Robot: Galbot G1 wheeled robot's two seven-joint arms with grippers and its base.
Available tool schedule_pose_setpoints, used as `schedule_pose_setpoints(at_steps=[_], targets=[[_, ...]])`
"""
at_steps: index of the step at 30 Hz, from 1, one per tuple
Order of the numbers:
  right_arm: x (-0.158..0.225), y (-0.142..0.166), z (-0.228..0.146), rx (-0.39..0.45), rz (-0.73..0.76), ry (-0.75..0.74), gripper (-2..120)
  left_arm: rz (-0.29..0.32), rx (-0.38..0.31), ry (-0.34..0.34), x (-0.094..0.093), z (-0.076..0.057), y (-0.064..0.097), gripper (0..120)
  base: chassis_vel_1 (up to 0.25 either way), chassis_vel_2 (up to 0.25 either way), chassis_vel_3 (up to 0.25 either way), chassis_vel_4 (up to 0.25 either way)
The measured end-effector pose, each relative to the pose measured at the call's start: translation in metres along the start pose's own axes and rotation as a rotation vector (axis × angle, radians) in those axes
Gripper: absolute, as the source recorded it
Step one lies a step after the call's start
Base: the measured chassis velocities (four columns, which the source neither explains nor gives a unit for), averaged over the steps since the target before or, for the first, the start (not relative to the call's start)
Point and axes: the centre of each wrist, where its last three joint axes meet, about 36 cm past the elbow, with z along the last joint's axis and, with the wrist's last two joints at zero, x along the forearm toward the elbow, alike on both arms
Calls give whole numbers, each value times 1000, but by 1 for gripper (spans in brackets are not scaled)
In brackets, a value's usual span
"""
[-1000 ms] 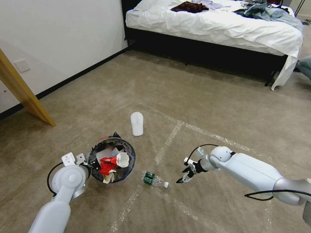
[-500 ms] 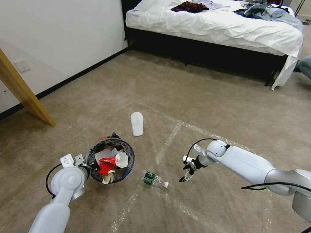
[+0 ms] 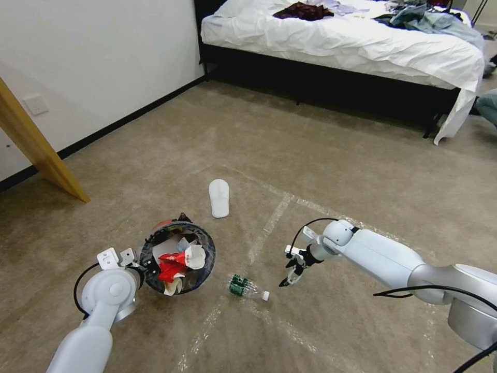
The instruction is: Pick up the trash bin and place the garbage on the floor into it.
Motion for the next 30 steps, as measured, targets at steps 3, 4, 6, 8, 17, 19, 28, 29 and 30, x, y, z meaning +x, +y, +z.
schedule_pose_setpoints(at_steps=[3,4,6,8,17,19,28,29,30], targets=[[-6,1,-6,5,-5,-4,100,0,0,1,-1,0,0,0,0,0,0,0],[-10,3,-11,9,-10,-9,100,1,1,1,-1,1,-1,0,0,0,0,0],[-15,5,-17,16,-17,-14,100,1,1,2,-2,1,-1,0,0,0,0,0],[-22,8,-24,21,-23,-20,100,2,0,3,-3,2,-1,0,0,0,0,0],[-47,17,-56,37,-25,-59,100,3,-5,10,-5,7,-4,0,0,0,0,0],[-49,17,-58,38,-25,-61,100,3,-6,10,-5,8,-4,0,0,0,0,0],[-65,21,-57,68,-41,-31,100,6,-9,8,-4,8,-5,0,0,0,0,0],[-67,21,-56,72,-41,-26,100,5,-9,8,-4,9,-5,0,0,0,0,0],[-70,20,-52,79,-42,-15,100,4,-10,8,-4,9,-5,0,0,0,0,0]])
